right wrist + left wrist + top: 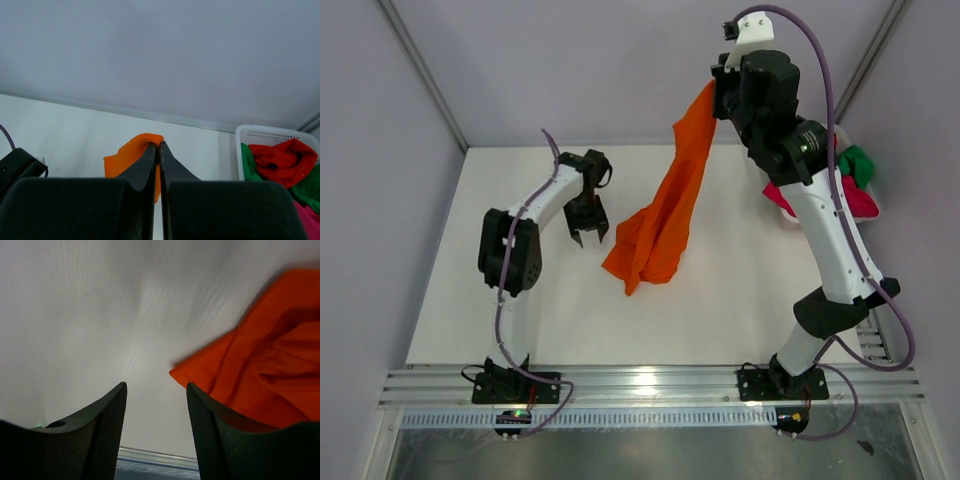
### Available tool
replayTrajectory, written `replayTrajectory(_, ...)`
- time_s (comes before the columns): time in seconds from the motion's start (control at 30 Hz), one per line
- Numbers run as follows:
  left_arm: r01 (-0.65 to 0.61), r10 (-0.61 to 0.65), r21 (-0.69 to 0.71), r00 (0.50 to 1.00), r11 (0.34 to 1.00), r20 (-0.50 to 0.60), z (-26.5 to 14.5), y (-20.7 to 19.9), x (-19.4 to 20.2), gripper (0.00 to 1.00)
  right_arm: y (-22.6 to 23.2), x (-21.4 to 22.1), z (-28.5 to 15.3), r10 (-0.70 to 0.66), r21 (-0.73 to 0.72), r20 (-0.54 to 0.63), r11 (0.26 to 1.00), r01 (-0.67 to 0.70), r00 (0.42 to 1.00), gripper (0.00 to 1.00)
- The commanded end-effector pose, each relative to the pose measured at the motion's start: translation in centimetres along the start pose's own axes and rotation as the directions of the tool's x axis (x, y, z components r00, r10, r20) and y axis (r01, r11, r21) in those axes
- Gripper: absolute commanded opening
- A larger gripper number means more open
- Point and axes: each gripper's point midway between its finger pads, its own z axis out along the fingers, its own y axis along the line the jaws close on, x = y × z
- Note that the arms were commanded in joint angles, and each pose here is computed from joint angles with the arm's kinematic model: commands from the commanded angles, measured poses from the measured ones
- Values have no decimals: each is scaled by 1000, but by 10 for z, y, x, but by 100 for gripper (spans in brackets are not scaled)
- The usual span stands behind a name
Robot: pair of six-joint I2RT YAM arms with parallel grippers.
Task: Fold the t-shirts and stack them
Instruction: Flatten out the tshirt
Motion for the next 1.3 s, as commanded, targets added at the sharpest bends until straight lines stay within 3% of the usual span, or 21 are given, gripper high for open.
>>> replayTrajectory(0.0,-76,85,215,996,974,-34,-33,-48,31,54,-20,-31,-17,1,71,89,997,-8,996,4)
replayTrajectory(0.4,-50,69,186,993,981,-100,-5,-51,49,54,-23,-13,-9,-2,104,52,995,-4,999,4)
replayTrajectory(1.03,-20,63,297,989,955,-137,34,-94,45,54,-23,-8,-12,18,106,43,994,-22,999,4)
replayTrajectory(1.27,-26,72,271,984,962,-160,53,-95,51,49,-26,-8,-15,16,115,45,993,-21,999,3)
